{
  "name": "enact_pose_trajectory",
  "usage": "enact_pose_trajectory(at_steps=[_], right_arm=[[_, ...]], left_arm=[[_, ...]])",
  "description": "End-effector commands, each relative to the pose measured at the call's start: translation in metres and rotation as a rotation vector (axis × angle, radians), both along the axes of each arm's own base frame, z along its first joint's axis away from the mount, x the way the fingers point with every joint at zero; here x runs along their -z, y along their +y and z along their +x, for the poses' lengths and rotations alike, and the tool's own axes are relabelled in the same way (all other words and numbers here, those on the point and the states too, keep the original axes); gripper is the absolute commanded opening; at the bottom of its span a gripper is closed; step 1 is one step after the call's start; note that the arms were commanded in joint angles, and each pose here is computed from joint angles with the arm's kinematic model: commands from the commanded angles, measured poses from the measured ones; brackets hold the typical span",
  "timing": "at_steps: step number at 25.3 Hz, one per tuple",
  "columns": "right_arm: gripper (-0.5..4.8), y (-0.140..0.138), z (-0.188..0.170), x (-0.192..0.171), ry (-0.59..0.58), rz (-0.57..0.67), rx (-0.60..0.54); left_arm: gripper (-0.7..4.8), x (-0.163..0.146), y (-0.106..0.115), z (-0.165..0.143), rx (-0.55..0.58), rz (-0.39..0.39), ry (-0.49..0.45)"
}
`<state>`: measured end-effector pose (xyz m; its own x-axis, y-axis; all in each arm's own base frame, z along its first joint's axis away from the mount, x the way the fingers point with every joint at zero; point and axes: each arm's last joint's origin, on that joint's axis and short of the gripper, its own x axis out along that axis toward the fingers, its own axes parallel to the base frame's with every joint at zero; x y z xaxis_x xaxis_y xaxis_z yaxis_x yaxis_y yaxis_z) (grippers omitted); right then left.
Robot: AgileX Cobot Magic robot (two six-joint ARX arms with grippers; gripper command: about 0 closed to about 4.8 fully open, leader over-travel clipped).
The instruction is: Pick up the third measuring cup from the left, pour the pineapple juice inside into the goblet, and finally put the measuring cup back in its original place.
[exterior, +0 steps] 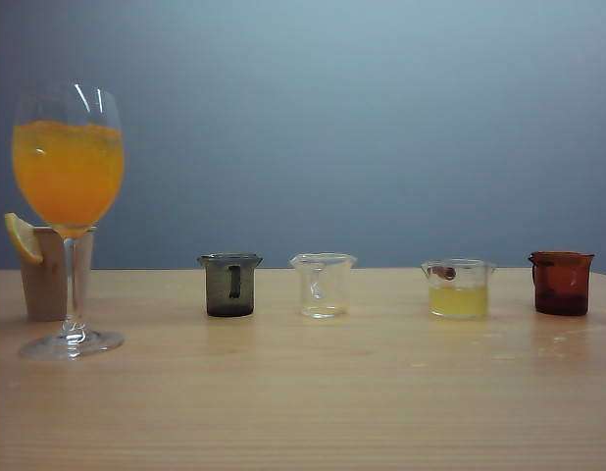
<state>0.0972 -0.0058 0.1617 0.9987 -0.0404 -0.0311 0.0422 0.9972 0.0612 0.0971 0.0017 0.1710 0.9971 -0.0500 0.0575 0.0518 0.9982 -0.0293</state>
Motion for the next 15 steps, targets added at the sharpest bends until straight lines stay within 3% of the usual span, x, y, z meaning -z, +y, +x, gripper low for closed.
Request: enact_pose_trajectory(at_steps=[1,7,10,15], right_arm=[[-0.08,0.0,0.0,-0.001,-0.014,-0.007,0.002],[-0.08,0.0,0.0,-0.001,-0.016,-0.01,0.001],[-0.08,0.0,0.0,-0.005,-0.025,-0.01,0.0],[-0.09,0.002,-0.013,-0.05,-0.12,-0.009,-0.01]], left_arm=[[-0.04,-0.001,0.001,0.0,-0.036,-0.001,-0.007],[-0.04,-0.001,0.001,0.0,-0.047,-0.007,-0.003],[-0.04,-0.004,0.001,-0.001,-0.044,-0.056,-0.011],[-0.04,-0.041,0.0,-0.012,-0.027,-0.056,-0.045]])
